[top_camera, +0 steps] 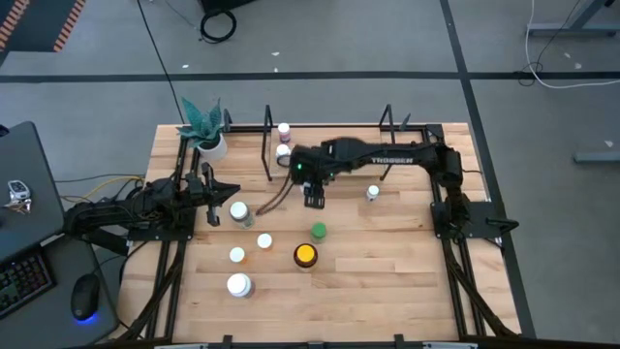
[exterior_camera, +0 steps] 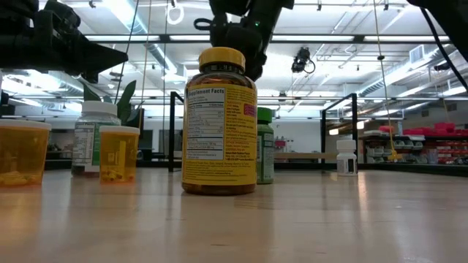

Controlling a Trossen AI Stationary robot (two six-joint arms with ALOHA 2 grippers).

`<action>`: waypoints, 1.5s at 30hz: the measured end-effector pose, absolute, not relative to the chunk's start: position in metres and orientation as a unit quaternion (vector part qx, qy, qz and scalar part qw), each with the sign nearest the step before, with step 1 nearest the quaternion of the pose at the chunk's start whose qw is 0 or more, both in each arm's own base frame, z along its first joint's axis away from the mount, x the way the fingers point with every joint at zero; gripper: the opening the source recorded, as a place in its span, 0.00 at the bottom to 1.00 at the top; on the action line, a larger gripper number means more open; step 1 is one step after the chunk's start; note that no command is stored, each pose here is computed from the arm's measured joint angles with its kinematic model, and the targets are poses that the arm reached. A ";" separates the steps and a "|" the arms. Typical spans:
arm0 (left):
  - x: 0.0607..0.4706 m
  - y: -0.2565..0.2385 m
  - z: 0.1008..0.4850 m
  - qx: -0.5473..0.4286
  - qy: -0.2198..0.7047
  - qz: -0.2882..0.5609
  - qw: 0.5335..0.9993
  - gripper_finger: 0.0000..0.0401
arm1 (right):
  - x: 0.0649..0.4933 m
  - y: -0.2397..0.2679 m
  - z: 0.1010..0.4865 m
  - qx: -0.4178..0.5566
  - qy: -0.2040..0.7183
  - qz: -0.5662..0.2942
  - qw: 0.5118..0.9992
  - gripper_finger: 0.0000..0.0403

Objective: Pick and place medicine bottles onto shelf by color
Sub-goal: Put the medium white pill bottle on the shelf

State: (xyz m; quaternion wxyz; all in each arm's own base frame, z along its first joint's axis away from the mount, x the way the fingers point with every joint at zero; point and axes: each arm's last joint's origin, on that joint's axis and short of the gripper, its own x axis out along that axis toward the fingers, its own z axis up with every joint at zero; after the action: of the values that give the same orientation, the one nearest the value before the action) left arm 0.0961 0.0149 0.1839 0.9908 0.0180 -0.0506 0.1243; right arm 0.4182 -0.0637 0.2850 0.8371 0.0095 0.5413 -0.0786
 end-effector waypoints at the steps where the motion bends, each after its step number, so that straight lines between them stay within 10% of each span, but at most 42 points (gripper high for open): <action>1: 0.096 0.015 0.184 0.018 -0.051 0.124 0.991 0.09 | 0.418 -0.070 0.287 0.008 0.538 -0.082 0.839 0.55; 45: 0.096 0.015 0.184 0.018 -0.050 0.124 0.991 0.07 | 0.418 -0.255 0.272 0.063 0.509 -0.113 0.851 0.55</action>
State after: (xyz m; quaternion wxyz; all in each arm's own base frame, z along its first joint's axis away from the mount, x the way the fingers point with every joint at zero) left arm 0.0960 0.0149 0.1838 0.9908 0.0176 -0.0498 0.1242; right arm 0.4180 -0.2552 0.2724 0.8509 0.0632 0.5092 -0.1131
